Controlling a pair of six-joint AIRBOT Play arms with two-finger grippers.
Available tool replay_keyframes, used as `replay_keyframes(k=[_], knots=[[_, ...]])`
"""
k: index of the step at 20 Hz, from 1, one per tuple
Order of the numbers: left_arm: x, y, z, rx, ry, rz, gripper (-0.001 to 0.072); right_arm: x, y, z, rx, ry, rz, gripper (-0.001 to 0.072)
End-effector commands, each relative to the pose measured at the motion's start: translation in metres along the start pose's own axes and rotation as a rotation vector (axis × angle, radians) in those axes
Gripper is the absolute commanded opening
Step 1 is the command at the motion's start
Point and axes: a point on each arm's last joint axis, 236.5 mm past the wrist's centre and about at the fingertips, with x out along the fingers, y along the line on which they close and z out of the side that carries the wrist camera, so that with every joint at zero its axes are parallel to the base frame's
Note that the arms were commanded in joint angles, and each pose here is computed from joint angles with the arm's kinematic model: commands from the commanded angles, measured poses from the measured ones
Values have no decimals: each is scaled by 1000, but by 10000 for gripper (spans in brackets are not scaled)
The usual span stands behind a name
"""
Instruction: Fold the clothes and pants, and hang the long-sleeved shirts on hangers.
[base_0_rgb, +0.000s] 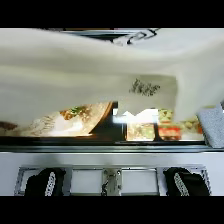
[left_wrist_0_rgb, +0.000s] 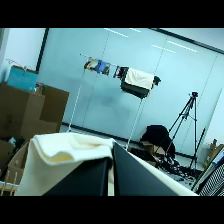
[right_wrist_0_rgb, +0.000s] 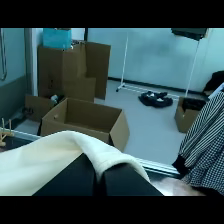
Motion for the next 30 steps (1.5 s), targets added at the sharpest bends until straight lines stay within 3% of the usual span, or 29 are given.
replay_keyframes(k=[1, 5, 11, 14, 17, 24, 30], knots=[[11, 7, -20, -3, 97, 22, 3, -5, 1, -10, 91, 53, -7, 10], [68, 69, -151, -62, 526, 152, 4, 39, -19, -122, 232, 464, -31, 11], [92, 188, -410, -210, 1102, 376, 3, 96, -33, -360, 435, 1189, 16, 10], [101, 225, -491, -238, 1201, 431, 3, 127, -44, -460, 512, 1340, -4, 10], [120, 240, -545, -235, 1250, 434, 3, 165, -61, -528, 543, 1313, -55, 10], [192, 248, -574, -234, 1186, 403, 4, 223, -94, -542, 548, 1072, -152, 11], [180, 250, -578, -215, 1223, 413, 3, 206, -81, -549, 482, 1141, -137, 9]])
